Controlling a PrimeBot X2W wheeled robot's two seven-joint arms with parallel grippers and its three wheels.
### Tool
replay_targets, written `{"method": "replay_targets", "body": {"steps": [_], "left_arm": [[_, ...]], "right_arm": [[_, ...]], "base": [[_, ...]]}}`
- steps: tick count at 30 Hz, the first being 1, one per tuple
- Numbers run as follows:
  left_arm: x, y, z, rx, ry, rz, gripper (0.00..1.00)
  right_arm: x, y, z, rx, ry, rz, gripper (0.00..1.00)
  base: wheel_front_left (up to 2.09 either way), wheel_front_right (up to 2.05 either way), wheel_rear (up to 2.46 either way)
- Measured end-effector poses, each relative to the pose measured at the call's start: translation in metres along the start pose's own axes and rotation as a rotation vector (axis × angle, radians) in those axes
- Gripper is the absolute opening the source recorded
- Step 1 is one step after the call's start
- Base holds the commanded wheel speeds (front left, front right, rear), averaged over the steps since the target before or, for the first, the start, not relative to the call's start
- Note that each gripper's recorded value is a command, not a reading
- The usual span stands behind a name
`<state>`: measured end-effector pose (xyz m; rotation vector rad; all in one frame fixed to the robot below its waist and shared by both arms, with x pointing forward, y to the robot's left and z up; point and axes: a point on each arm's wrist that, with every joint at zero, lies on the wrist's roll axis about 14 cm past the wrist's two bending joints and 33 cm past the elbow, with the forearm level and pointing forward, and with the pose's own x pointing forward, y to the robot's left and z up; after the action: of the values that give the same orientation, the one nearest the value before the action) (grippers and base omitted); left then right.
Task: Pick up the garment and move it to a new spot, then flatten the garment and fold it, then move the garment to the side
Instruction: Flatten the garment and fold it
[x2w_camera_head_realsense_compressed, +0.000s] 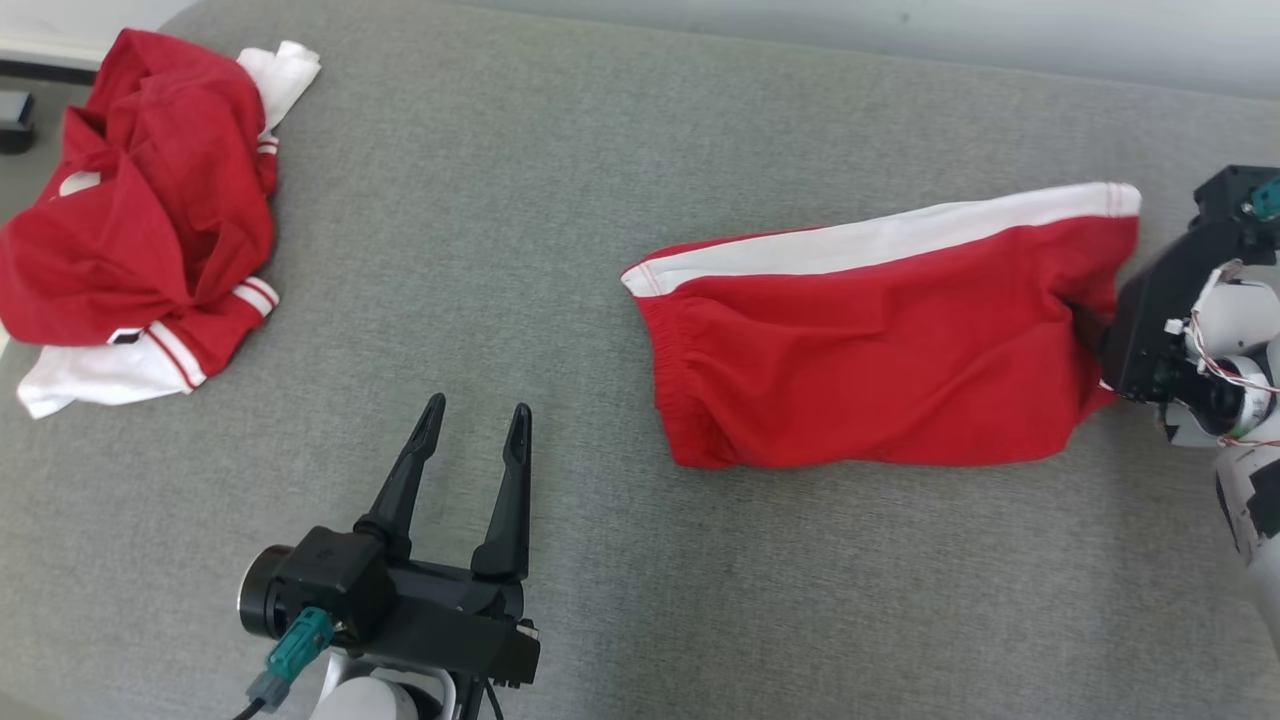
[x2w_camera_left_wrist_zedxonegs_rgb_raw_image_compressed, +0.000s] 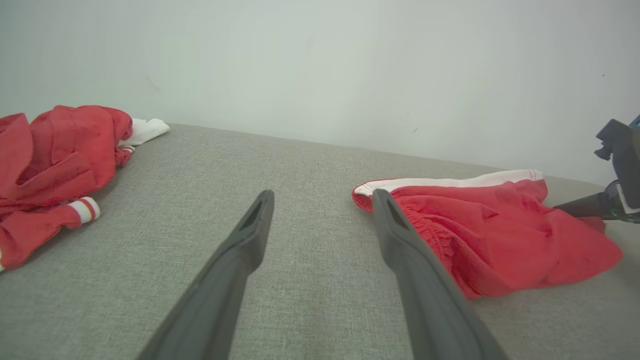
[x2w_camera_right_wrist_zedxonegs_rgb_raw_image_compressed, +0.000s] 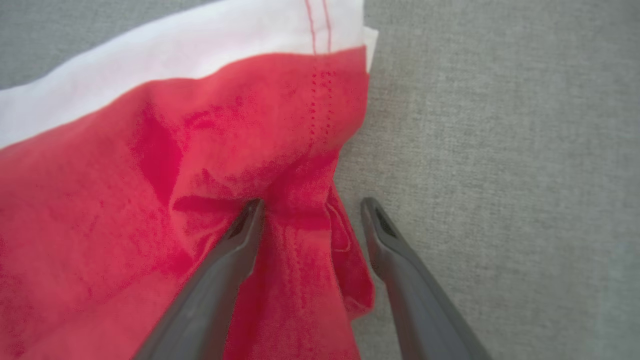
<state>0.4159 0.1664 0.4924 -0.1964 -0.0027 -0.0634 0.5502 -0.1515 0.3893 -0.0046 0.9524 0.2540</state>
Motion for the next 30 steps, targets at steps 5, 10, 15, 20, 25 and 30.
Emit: {"method": "replay_targets", "body": {"steps": [5, 10, 15, 20, 25, 30], "left_arm": [[-0.002, 0.007, -0.002, -0.008, 0.004, 0.026, 1.00], [-0.005, 0.010, -0.004, -0.014, 0.007, 0.036, 1.00], [-0.010, 0.012, -0.006, -0.020, 0.012, 0.045, 1.00], [-0.010, 0.007, -0.003, -0.022, 0.004, 0.029, 1.00], [-0.014, 0.001, -0.002, -0.021, 0.003, 0.007, 1.00], [-0.015, -0.002, 0.004, -0.014, -0.012, -0.002, 1.00]], "right_arm": [[0.009, 0.022, -0.003, -0.011, 0.055, 0.044, 1.00], [0.010, 0.020, -0.004, -0.051, 0.088, 0.020, 0.12], [0.000, 0.001, 0.000, -0.066, 0.037, -0.049, 0.00], [-0.019, -0.025, 0.001, -0.046, -0.013, -0.115, 0.00], [-0.046, -0.050, -0.001, -0.011, -0.068, -0.175, 0.00], [-0.070, -0.067, -0.011, 0.015, -0.098, -0.223, 0.00]], "base": [[0.00, 0.00, 0.00], [0.00, 0.00, 0.00], [0.00, 0.00, 0.00], [0.00, 0.00, 0.00], [0.00, 0.00, 0.00], [0.00, 0.00, 0.00]]}}
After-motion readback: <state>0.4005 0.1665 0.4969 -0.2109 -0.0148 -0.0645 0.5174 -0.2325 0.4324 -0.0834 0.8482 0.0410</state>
